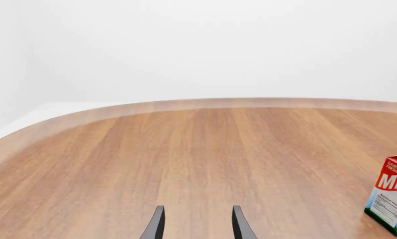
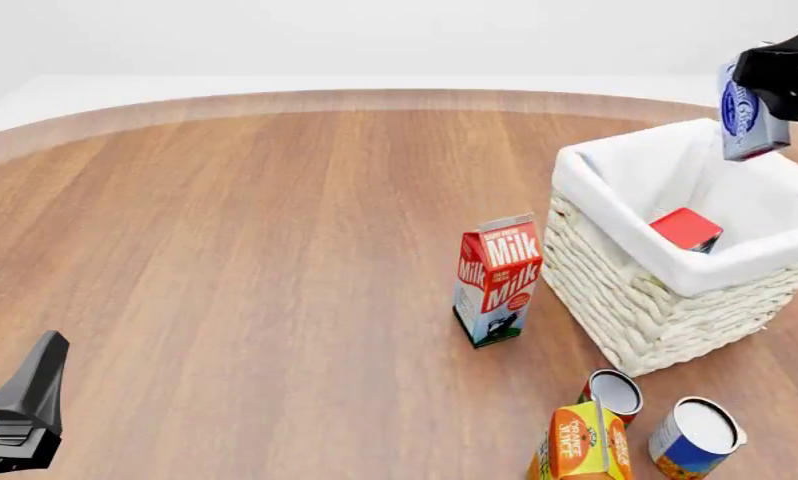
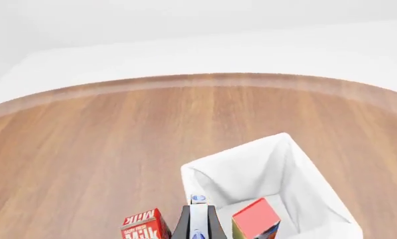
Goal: Pick up the cream cheese box and the butter, and put them in the basket.
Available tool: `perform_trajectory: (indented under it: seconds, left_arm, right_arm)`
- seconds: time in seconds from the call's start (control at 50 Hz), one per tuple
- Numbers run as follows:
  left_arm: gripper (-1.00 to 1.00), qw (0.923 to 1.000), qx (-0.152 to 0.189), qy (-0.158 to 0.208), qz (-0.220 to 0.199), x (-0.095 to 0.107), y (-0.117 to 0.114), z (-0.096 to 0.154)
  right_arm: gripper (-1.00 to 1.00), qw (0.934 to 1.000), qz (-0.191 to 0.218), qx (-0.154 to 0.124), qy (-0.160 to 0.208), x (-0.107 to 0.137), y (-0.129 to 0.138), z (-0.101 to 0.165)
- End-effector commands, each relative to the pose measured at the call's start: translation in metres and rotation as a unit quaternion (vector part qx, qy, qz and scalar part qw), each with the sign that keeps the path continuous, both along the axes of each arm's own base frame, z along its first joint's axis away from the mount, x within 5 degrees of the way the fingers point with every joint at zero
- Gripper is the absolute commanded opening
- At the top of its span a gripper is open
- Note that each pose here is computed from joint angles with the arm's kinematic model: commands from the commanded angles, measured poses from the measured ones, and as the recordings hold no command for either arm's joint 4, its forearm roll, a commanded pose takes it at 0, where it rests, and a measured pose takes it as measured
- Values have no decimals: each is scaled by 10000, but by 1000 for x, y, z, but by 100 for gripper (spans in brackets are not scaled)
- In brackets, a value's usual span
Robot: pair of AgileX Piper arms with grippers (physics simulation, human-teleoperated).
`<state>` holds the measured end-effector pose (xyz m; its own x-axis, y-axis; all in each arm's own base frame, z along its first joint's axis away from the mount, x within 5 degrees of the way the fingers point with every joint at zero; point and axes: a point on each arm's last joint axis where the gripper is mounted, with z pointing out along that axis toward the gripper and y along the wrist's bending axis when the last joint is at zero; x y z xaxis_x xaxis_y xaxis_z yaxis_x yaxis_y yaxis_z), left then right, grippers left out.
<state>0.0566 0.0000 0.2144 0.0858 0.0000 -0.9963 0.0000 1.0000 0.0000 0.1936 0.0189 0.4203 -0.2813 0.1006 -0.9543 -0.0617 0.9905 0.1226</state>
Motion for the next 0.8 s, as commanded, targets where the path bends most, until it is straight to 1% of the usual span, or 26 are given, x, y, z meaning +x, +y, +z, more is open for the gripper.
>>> perform_trajectory:
  seconds: [0.02, 0.26, 0.34, 0.42, 0.6, 0.8]
  left_arm:
    - [100, 10000, 0, 0, 0, 0, 0, 0]
    - [100, 10000, 0, 0, 0, 0, 0, 0]
    - [100, 10000, 0, 0, 0, 0, 0, 0]
    - [100, 10000, 0, 0, 0, 0, 0, 0]
    - [100, 10000, 0, 0, 0, 0, 0, 0]
    - [100, 10000, 0, 0, 0, 0, 0, 0]
  right_arm:
    - [-100, 9989, -460, 25, 86, 21, -17, -13]
    - [-100, 9977, -592, -19, 319, 44, -24, -42]
    - [-100, 9979, -572, -23, 312, 43, -23, -41]
    - [-100, 9977, -570, -99, 365, 47, -24, -48]
    - [-100, 9976, -553, -98, 397, 48, -24, -53]
    - [-100, 9971, -543, -151, 508, 54, -24, -67]
